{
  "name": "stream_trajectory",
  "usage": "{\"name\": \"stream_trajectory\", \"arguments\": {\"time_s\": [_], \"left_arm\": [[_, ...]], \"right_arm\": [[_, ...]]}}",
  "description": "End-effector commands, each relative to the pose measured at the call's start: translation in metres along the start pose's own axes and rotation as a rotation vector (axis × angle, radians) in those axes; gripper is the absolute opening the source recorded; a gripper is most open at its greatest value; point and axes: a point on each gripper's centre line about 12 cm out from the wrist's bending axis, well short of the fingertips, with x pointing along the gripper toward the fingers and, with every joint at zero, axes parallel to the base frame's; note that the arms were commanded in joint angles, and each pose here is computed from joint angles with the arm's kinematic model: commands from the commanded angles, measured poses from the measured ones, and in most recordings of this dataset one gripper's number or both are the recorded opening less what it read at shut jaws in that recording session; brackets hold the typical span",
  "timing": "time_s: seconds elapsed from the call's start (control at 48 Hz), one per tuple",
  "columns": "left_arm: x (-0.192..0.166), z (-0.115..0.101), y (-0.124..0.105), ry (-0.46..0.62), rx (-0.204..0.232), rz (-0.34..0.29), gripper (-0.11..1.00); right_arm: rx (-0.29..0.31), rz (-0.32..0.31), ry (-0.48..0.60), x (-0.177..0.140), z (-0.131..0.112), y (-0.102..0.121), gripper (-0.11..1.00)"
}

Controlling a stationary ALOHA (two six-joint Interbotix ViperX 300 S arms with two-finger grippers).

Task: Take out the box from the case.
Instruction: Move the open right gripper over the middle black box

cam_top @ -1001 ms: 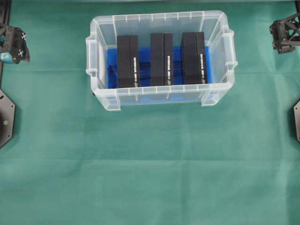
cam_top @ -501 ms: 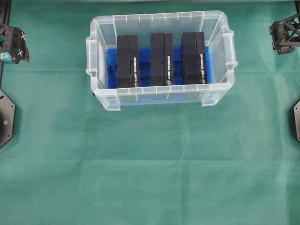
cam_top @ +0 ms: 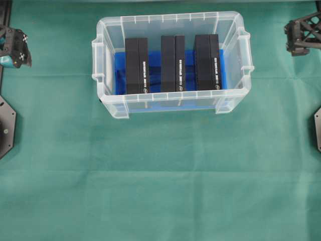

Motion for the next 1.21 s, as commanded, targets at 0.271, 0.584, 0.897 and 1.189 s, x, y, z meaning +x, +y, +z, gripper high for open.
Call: {"name": "stream_trajectory", "arguments": {"time_s": [0.271, 0.584, 0.897, 1.189], "left_arm": [[-0.006, 0.004, -0.003, -0.015, -0.011, -0.015, 0.96], [-0.006, 0.006, -0.001, -0.016, -0.024, -0.012, 0.96], [-0.006, 0.007, -0.001, -0.018, -0.026, -0.013, 0.96], [-0.006, 0.007, -0.001, -0.019, -0.024, -0.012, 0.96]], "right_arm": [[-0.059, 0.056, 0.007, 0.000, -0.003, 0.061, 0.95], [-0.088, 0.102, 0.006, 0.005, -0.002, 0.126, 0.95], [-0.112, 0.145, 0.006, 0.018, -0.007, 0.181, 0.95], [-0.104, 0.193, 0.007, 0.030, -0.014, 0.218, 0.95]]}}
